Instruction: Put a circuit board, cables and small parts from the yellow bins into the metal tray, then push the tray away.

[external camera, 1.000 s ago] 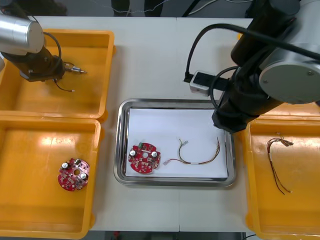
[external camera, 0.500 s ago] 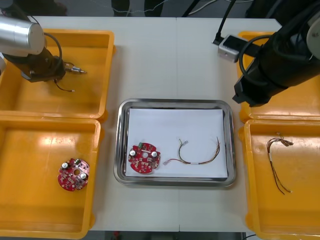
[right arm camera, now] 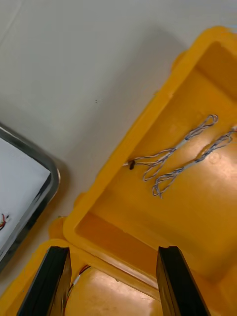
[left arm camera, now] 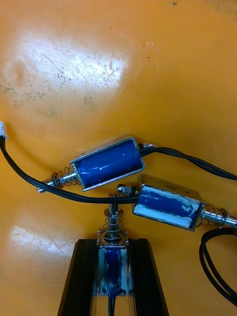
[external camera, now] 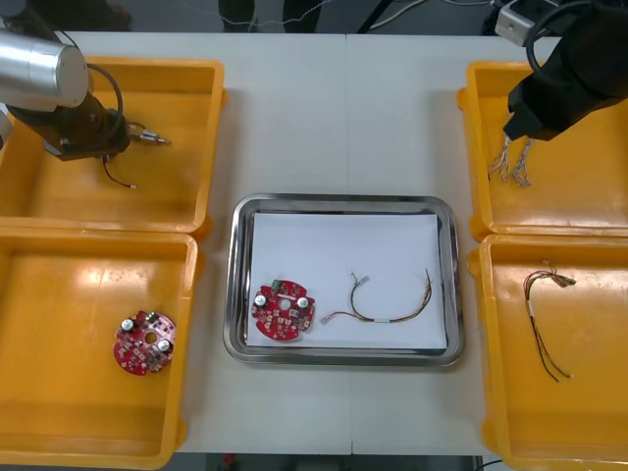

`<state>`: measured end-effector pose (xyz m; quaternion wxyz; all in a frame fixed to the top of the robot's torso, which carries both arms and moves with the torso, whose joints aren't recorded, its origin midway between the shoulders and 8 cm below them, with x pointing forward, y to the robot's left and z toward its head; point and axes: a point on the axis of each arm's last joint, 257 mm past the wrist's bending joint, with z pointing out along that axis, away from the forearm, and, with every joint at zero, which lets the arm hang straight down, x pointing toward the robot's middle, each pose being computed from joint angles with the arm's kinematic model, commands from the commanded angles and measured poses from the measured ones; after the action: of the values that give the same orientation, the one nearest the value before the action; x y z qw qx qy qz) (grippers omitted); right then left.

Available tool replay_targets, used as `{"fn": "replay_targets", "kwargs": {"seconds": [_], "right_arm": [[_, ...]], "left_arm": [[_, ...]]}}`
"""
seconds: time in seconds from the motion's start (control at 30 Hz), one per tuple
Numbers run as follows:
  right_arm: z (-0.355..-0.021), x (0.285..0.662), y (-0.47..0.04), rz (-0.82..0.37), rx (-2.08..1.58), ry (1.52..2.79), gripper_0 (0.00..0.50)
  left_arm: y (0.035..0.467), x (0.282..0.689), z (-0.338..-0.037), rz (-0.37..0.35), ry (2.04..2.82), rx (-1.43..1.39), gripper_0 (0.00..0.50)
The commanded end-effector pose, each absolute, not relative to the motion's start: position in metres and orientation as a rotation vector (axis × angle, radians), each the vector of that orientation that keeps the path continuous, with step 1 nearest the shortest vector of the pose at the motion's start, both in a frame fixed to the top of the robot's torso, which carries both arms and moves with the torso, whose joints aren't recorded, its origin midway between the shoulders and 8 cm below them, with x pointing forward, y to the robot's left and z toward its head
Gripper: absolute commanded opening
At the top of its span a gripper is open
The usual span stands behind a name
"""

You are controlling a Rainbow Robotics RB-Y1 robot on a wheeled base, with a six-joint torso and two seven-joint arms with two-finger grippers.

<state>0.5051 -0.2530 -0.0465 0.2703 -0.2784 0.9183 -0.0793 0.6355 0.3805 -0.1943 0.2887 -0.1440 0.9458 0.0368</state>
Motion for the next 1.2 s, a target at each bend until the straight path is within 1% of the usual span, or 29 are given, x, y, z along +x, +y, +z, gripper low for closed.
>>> {"fn": "replay_targets", "kwargs": {"seconds": [0.03, 0.13, 0.23, 0.37, 0.47, 0.53, 0.6, 0.73, 0.97, 1.0, 1.1, 1.2], "right_arm": [[-0.007, 0.520, -0.284, -0.285, -0.581, 2.431, 0.500], [-0.006, 0.526, -0.304, -0.323, -0.499, 2.450, 0.500], [-0.006, 0.530, -0.316, -0.324, -0.440, 2.467, 0.500], [-0.004, 0.538, -0.335, -0.310, -0.333, 2.510, 0.500], [-0.004, 0.541, -0.341, -0.293, -0.288, 2.529, 0.500], [-0.007, 0.544, -0.345, -0.273, -0.249, 2.552, 0.500], [-0.009, 0.546, -0.349, -0.260, -0.217, 2.568, 0.500], [-0.016, 0.549, -0.360, -0.226, -0.119, 2.614, 0.500], [-0.028, 0.555, -0.365, -0.193, 0.000, 2.679, 0.500], [-0.029, 0.559, -0.366, -0.193, 0.025, 2.677, 0.500], [-0.030, 0.568, -0.366, -0.179, 0.074, 2.664, 0.500], [-0.028, 0.577, -0.364, -0.133, 0.122, 2.646, 0.500]], "left_arm": [[0.369, 0.640, -0.179, 0.125, 2.540, -0.246, 0.000], [0.375, 0.634, -0.170, 0.136, 2.554, -0.241, 0.000], [0.378, 0.630, -0.162, 0.136, 2.564, -0.241, 0.000], [0.385, 0.617, -0.141, 0.145, 2.587, -0.235, 0.000], [0.386, 0.609, -0.130, 0.152, 2.601, -0.228, 0.000], [0.384, 0.601, -0.121, 0.142, 2.617, -0.226, 0.000], [0.382, 0.595, -0.114, 0.152, 2.629, -0.218, 0.000], [0.374, 0.579, -0.102, 0.167, 2.662, -0.202, 0.000], [0.357, 0.563, -0.083, 0.175, 2.676, -0.199, 0.000], [0.352, 0.559, -0.080, 0.184, 2.681, -0.185, 0.000], [0.343, 0.554, -0.075, 0.183, 2.681, -0.175, 0.000], [0.327, 0.551, -0.069, 0.153, 2.667, -0.190, 0.000]]}}
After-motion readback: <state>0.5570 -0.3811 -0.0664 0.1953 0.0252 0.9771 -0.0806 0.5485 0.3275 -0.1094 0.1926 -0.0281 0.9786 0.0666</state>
